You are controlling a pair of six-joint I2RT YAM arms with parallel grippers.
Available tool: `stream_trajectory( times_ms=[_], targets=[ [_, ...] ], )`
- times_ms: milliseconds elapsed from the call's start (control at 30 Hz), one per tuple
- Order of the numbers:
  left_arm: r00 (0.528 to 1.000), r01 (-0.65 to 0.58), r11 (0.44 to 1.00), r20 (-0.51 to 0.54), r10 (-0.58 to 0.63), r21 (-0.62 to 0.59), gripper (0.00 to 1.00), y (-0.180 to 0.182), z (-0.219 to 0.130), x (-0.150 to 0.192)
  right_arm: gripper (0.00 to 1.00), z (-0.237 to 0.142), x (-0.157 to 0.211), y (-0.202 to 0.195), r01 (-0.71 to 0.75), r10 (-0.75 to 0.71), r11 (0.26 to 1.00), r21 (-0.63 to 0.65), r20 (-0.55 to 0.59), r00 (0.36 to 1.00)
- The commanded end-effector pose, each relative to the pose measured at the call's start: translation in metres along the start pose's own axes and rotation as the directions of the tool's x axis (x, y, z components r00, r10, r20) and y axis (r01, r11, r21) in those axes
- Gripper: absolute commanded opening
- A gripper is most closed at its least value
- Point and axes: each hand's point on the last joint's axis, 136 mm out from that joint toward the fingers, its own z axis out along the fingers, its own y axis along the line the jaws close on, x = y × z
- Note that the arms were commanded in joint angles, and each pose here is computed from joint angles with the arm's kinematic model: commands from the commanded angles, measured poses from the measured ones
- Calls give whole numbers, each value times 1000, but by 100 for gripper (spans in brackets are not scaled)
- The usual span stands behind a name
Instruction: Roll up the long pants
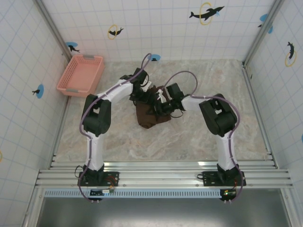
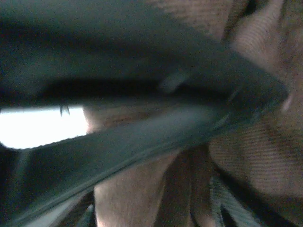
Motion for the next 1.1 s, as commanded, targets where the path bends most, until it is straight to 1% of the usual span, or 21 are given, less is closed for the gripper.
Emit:
stream_trajectory(
  times_ms=[0, 33, 100, 133, 200, 233, 333, 400, 467, 567, 667, 767, 900, 1033, 1067],
  targets=[
    [990, 2, 1000, -140, -5, -22, 97, 10, 38, 35, 68, -40, 34, -18, 90, -57, 923, 375, -98, 993],
    [990, 0, 1000, -140, -3, -22, 98, 9, 38, 34, 71, -50, 33, -12, 145, -104, 882, 449, -114, 988],
    [990, -9, 1000, -142, 6, -22, 98, 8, 39, 33, 75, -69, 35, 8, 276, -210, 757, 593, -179, 961],
    [989, -11, 1000, -146, 7, -23, 97, 7, 39, 34, 77, -75, 34, 18, 325, -250, 689, 648, -208, 946],
    [989, -12, 1000, -148, 9, -21, 97, 6, 40, 34, 78, -79, 35, 44, 413, -329, 564, 715, -264, 907],
    [989, -11, 1000, -149, 9, -17, 97, 5, 40, 34, 80, -79, 34, 53, 428, -352, 522, 738, -270, 896],
    [988, -8, 1000, -152, 7, -7, 97, 3, 41, 33, 80, -61, 42, 82, 491, -420, 406, 771, -320, 849],
    [988, -14, 1000, -153, 13, -8, 98, 2, 40, 33, 80, -46, 47, 90, 533, -436, 314, 786, -379, 816],
    [988, -19, 1000, -156, 17, -12, 97, 3, 39, 33, 80, -34, 49, 96, 551, -451, 227, 803, -415, 790],
    [987, -22, 1000, -158, 20, -10, 97, 3, 38, 34, 80, -16, 50, 100, 562, -481, 137, 816, -441, 758],
    [987, -22, 1000, -160, 20, -9, 98, 3, 38, 36, 80, -1, 47, 98, 570, -494, 81, 818, -464, 736],
    [987, -20, 1000, -160, 19, -5, 97, 3, 38, 37, 80, 13, 40, 91, 567, -494, 42, 823, -476, 728],
    [986, -19, 1000, -164, 18, -2, 97, 2, 39, 39, 80, 27, 35, 92, 557, -508, 51, 829, -459, 729],
    [986, -17, 1000, -166, 17, -2, 97, 2, 40, 41, 80, 32, 31, 92, 501, -513, 58, 863, -405, 757],
    [986, -15, 1000, -168, 14, 1, 97, 2, 41, 41, 80, 35, 31, 92, 494, -514, 77, 866, -390, 764]
  ],
)
